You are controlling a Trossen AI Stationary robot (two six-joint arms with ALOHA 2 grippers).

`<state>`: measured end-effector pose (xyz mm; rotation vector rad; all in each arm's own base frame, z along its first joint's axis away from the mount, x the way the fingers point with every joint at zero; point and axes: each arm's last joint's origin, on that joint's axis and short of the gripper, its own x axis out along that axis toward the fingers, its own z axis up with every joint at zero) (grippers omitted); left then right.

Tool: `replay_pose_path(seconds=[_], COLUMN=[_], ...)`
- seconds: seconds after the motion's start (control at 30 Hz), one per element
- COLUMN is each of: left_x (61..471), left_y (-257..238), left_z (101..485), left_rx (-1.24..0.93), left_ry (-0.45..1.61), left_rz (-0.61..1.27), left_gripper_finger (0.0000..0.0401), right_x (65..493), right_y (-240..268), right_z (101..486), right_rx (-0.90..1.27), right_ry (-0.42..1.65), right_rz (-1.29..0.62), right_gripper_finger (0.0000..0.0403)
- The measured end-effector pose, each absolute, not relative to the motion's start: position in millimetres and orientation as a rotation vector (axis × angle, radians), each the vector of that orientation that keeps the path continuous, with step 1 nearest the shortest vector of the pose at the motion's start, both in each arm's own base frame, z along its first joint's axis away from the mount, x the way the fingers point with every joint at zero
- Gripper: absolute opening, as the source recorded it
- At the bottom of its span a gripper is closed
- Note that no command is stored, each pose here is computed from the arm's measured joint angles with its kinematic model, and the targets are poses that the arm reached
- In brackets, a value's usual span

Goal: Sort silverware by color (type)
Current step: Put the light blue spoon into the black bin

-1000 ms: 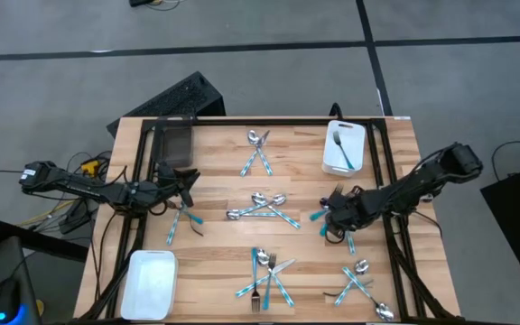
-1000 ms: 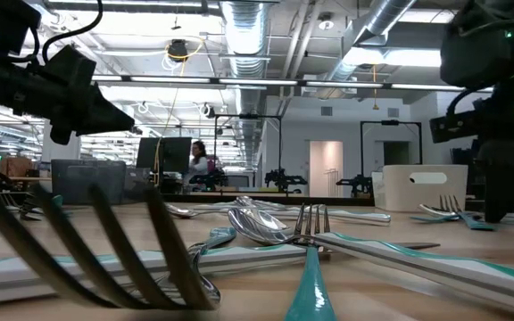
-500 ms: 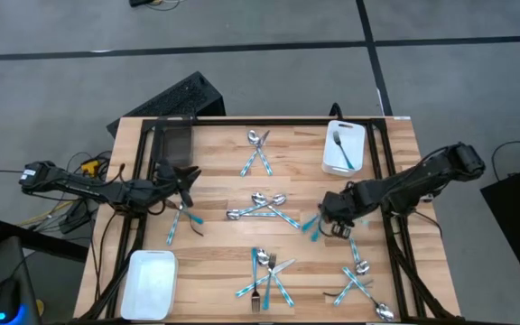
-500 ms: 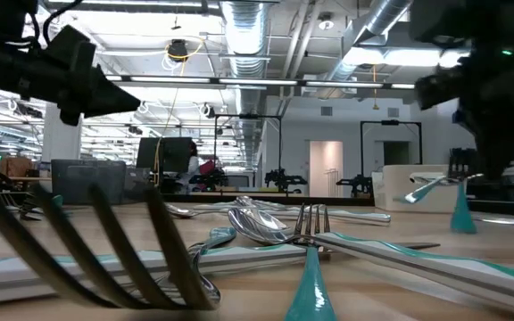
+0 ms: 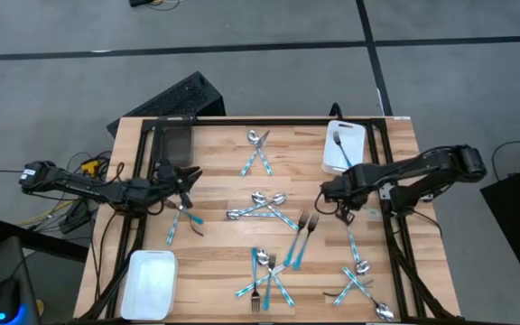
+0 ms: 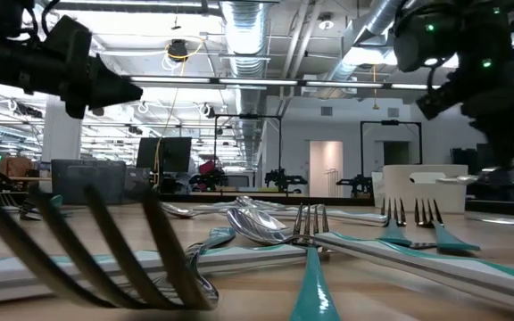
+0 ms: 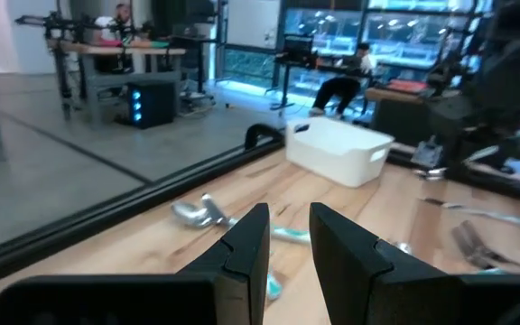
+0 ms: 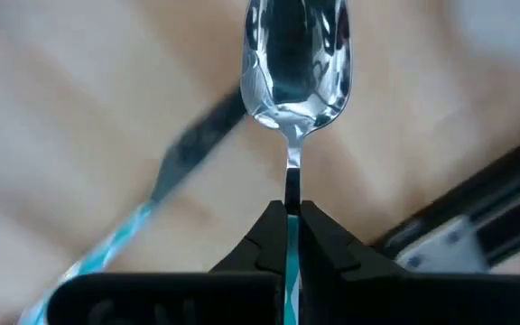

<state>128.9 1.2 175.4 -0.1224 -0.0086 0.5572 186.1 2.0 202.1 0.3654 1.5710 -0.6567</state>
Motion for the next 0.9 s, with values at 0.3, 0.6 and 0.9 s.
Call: replay_pose_path(seconds=[0.3,0.6,0.9], left_x=[145.5,186.2,232.6], left_y=[-4.2,3.0,9.8], left_z=[175.0,185.0,188.6], left_rx=[-0.123,-0.013,0.041], left_ry=[-0.041,-0.046,0.087], left_rz=[0.425,0.487,0.476], left_gripper_finger=[0.0088,0.0176,0.0179], right_x=[252.8,312.1,358.4], right_y=[7.5,4.5,11.1], right_z=[209.5,200.0,194.2], right_rx=[0.192,-0.061,-0.256], right_ry=[0.893,0.752,0.777], right_rz=[-0.591,-0.723,-0.781], right_gripper_finger=[0.0037,0.0035,0.0034])
